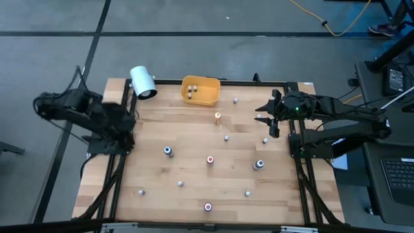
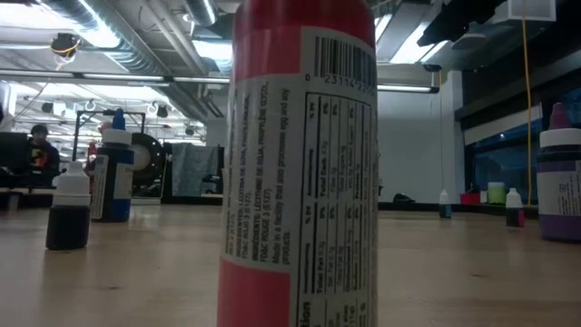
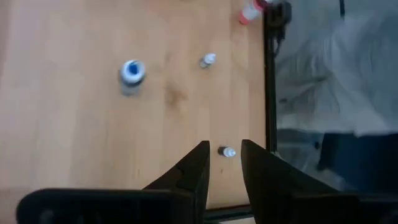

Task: Pick & Place food coloring
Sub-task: Put the black food coloring bottle into the yellow bin

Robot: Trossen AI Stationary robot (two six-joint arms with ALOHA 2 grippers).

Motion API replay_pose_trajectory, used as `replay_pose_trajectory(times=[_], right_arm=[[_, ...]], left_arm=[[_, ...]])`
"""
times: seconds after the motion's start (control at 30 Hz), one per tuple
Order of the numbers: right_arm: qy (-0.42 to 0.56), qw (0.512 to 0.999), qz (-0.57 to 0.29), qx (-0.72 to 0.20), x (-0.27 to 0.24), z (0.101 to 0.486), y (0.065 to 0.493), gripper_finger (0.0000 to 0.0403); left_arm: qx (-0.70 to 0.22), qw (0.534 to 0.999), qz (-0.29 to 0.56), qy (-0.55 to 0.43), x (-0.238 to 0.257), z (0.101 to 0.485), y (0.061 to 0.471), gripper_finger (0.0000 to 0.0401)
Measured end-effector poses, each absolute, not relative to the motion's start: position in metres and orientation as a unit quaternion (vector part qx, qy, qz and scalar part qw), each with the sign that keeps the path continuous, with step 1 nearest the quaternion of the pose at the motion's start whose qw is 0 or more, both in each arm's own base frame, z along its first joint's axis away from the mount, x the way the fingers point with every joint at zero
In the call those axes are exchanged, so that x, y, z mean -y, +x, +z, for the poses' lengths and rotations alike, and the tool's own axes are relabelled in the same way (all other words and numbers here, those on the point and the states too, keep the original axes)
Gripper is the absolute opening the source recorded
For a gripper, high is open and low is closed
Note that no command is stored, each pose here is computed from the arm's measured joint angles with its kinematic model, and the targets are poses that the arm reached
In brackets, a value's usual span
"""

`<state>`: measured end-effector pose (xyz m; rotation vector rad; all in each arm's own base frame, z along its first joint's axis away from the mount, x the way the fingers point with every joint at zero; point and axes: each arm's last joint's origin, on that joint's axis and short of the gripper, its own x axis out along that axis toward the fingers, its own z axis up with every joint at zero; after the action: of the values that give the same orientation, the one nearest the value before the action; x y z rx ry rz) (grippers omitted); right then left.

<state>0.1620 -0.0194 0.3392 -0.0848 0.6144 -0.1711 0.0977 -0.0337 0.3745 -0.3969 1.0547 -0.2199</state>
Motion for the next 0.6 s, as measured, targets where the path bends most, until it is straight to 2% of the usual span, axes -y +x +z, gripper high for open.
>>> replay_pose_trajectory(times=[0.1, 0.23, 0.6], right_arm=[[-0.042, 0.949, -0.084, -0.302, 0.019, 0.339, 0.162, 0.0169], [-0.042, 0.949, -0.084, -0.302, 0.019, 0.339, 0.162, 0.0169], [-0.042, 0.949, -0.084, -0.302, 0.019, 0.339, 0.162, 0.0169]], left_arm=[[-0.524, 0.828, -0.133, -0.148, 0.055, 0.368, 0.117, 0.0083], [-0.567, 0.806, -0.122, -0.115, 0.087, 0.354, 0.136, 0.0075], [-0.578, 0.808, 0.013, -0.111, 0.171, 0.317, 0.139, 0.0061]])
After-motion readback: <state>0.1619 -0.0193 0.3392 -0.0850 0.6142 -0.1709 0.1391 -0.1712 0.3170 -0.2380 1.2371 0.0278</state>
